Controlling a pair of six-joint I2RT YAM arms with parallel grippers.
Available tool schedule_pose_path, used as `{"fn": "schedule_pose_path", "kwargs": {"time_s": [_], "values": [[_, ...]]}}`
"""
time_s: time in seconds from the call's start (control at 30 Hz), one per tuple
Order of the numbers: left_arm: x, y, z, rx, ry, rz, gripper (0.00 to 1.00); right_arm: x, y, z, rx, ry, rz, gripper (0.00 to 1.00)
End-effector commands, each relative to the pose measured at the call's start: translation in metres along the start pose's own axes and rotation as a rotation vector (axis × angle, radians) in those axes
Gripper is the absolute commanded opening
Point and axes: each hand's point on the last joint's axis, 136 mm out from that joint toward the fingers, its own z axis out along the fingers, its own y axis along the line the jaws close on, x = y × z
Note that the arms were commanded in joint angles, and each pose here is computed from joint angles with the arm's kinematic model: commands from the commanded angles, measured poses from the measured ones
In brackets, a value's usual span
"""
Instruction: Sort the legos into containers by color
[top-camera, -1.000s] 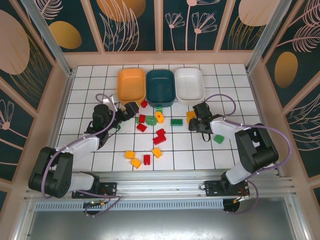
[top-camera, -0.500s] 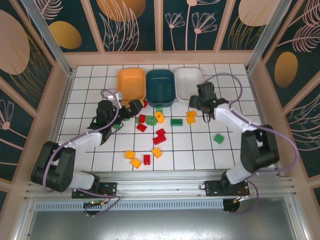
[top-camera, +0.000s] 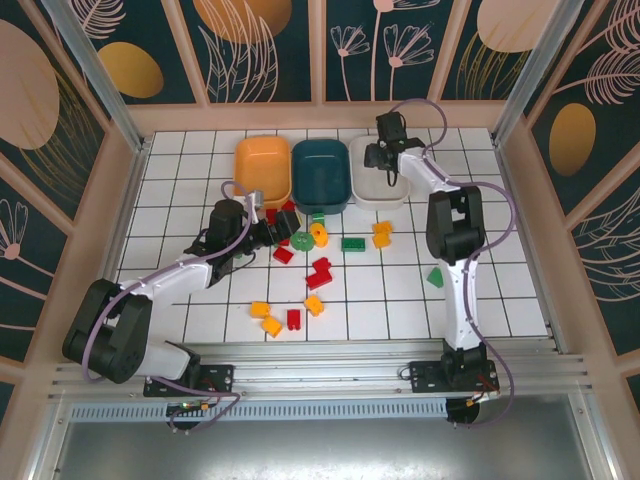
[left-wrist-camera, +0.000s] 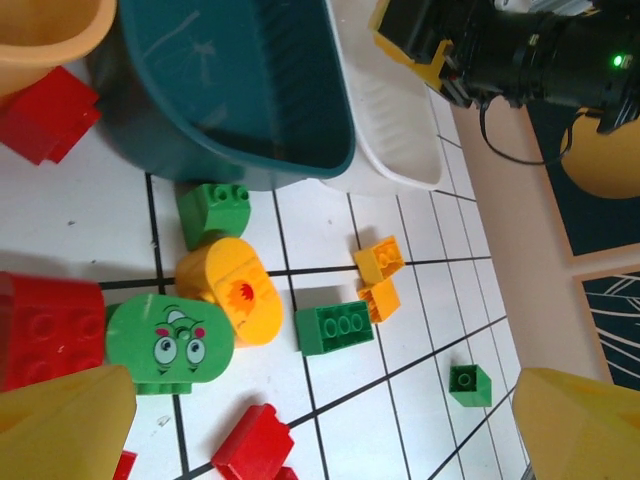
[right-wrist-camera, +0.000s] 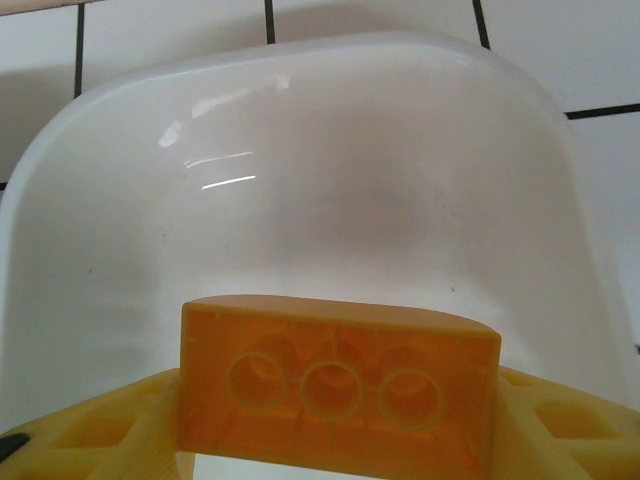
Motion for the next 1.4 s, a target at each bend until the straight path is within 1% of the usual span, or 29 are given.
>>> {"fn": "schedule_pose_path", "kwargs": {"time_s": [0.0,0.1,0.23,0.37,0.47,0.57,0.67,0.73,0.77,0.83,0.87,0.93,1.03,1.13,1.23,1.37], "values": [[0.001,-0.001,-0.005,-0.016,-0.001,0.028,0.97,0.001,0.002,0.001,-0.003,0.062,-0.041,0.64],[-0.001,-0.003,-0.006,-0.014,-0.005,0.032,0.97,-0.008,0.004,-0.005,-0.007,0.042,-0.032,0.7],[-0.004,-0.006,-0.004,-0.013,-0.001,0.037,0.98,-0.027,0.005,-0.024,0.0,-0.006,-0.031,0.79],[-0.007,-0.011,-0.005,0.0,-0.003,0.046,0.98,-0.034,0.006,-0.048,0.01,-0.045,-0.037,0.8],[-0.009,-0.013,-0.004,0.0,-0.005,0.062,0.99,-0.026,0.012,-0.076,0.003,-0.075,-0.038,0.79],[-0.013,-0.009,-0.004,-0.027,-0.023,0.075,0.98,0.011,0.024,-0.112,0.011,-0.117,-0.048,0.79],[-0.021,0.004,-0.008,-0.086,-0.097,0.059,0.98,0.064,0.04,-0.14,-0.027,-0.13,-0.019,0.82],[-0.029,0.014,-0.014,-0.131,-0.167,0.039,0.99,0.1,0.046,-0.148,-0.039,-0.112,-0.007,0.86],[-0.032,0.017,-0.017,-0.144,-0.201,0.03,0.99,0.12,0.059,-0.153,-0.06,-0.099,-0.018,0.88],[-0.037,0.024,-0.022,-0.174,-0.246,0.016,0.98,0.146,0.064,-0.155,-0.061,-0.081,-0.002,0.9],[-0.038,0.027,-0.021,-0.186,-0.249,0.015,0.99,0.156,0.07,-0.156,-0.071,-0.083,-0.008,0.91],[-0.037,0.031,-0.016,-0.217,-0.222,0.032,0.98,0.171,0.068,-0.152,-0.047,-0.075,-0.004,0.95],[-0.028,0.035,-0.004,-0.215,-0.159,0.039,0.99,0.191,0.067,-0.138,-0.034,-0.023,-0.004,0.95],[-0.021,0.041,0.001,-0.208,-0.146,-0.017,0.99,0.204,0.073,-0.13,-0.041,0.007,-0.025,0.95],[-0.017,0.04,0.003,-0.195,-0.123,-0.032,0.98,0.213,0.081,-0.125,-0.075,0.04,-0.028,0.95],[-0.018,0.04,0.005,-0.218,-0.097,0.003,0.98,0.226,0.083,-0.117,-0.084,0.076,-0.024,0.92]]}}
